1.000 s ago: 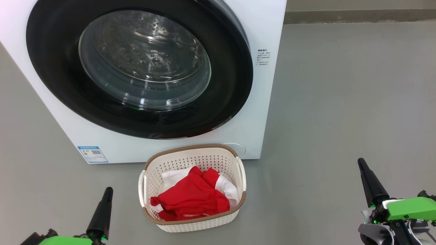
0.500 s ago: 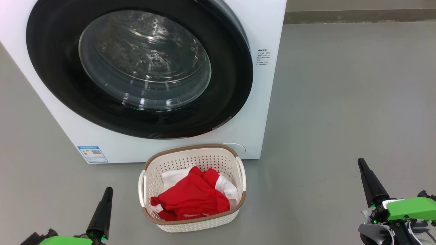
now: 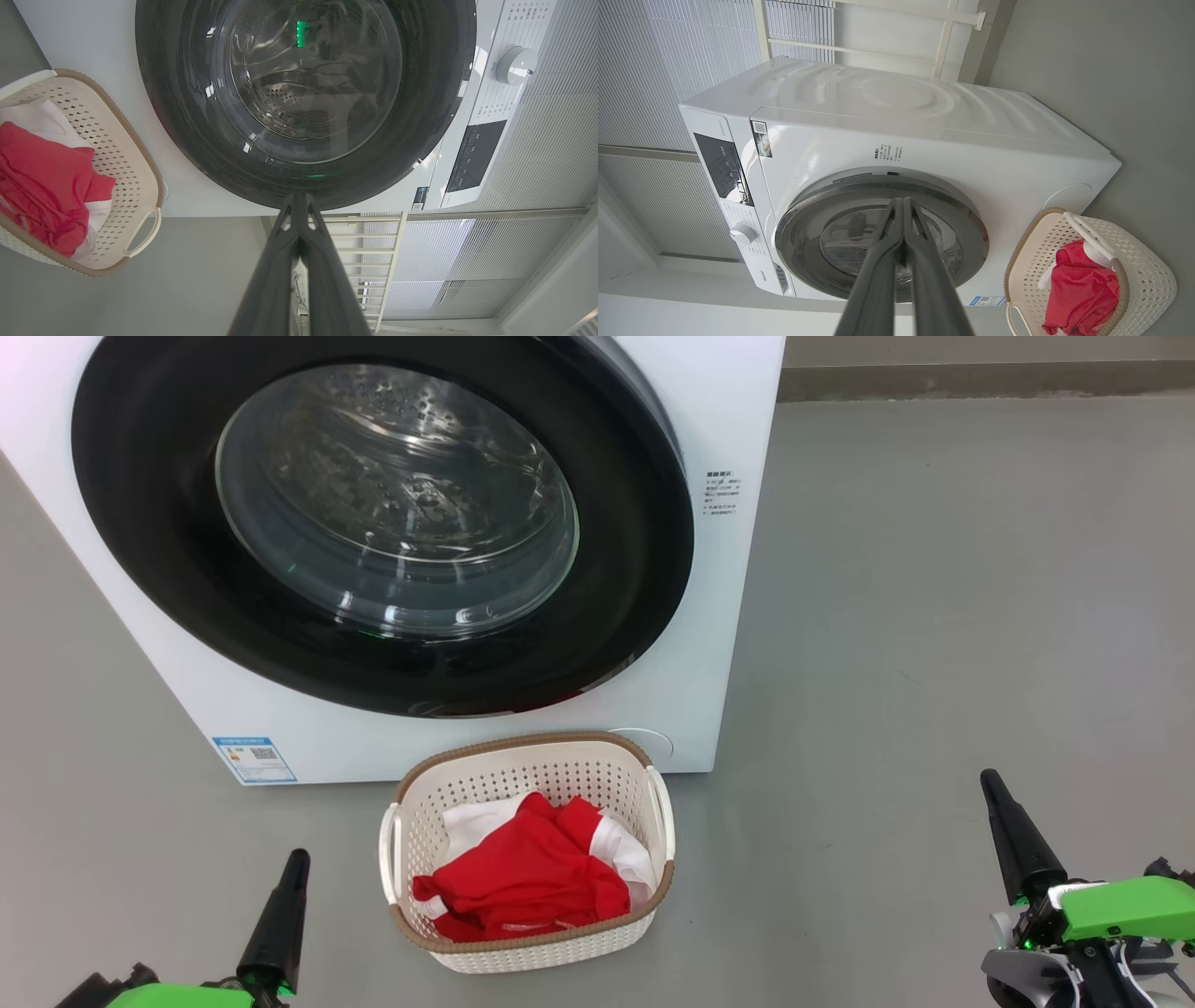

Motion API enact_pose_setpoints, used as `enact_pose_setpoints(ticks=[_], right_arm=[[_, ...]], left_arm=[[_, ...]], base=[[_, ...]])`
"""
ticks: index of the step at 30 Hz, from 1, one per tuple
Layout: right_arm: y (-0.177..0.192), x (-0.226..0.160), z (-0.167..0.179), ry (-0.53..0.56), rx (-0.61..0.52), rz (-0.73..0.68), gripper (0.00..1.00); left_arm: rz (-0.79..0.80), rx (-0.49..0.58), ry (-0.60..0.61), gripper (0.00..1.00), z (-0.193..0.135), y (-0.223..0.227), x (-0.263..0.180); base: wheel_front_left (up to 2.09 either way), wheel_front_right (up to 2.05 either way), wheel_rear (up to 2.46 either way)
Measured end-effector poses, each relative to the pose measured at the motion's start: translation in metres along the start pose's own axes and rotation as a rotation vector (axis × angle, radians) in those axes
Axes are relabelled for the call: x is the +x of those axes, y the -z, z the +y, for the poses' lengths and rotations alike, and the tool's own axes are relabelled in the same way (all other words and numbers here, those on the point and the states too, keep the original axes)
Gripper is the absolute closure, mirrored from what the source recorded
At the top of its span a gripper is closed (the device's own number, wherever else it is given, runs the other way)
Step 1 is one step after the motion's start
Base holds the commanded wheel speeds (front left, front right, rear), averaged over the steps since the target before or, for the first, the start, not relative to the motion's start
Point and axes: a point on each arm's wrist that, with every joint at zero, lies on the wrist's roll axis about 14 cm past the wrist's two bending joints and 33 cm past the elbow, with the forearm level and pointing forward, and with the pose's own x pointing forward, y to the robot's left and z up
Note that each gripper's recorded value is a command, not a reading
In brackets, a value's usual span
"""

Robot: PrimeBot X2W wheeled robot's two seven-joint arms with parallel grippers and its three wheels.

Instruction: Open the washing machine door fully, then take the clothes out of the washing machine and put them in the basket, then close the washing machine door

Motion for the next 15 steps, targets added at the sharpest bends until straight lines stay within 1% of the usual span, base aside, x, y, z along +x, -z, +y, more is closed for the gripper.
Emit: enact_pose_setpoints(ticks=[15], right_arm=[[0.0000, 0.0000, 0.0000, 0.000, 0.000, 0.000, 1.00]], left_arm=[[0.000, 0.000, 0.000, 1.00, 0.0000, 0.0000, 0.0000]], base=[[0.00, 0.00, 0.00]])
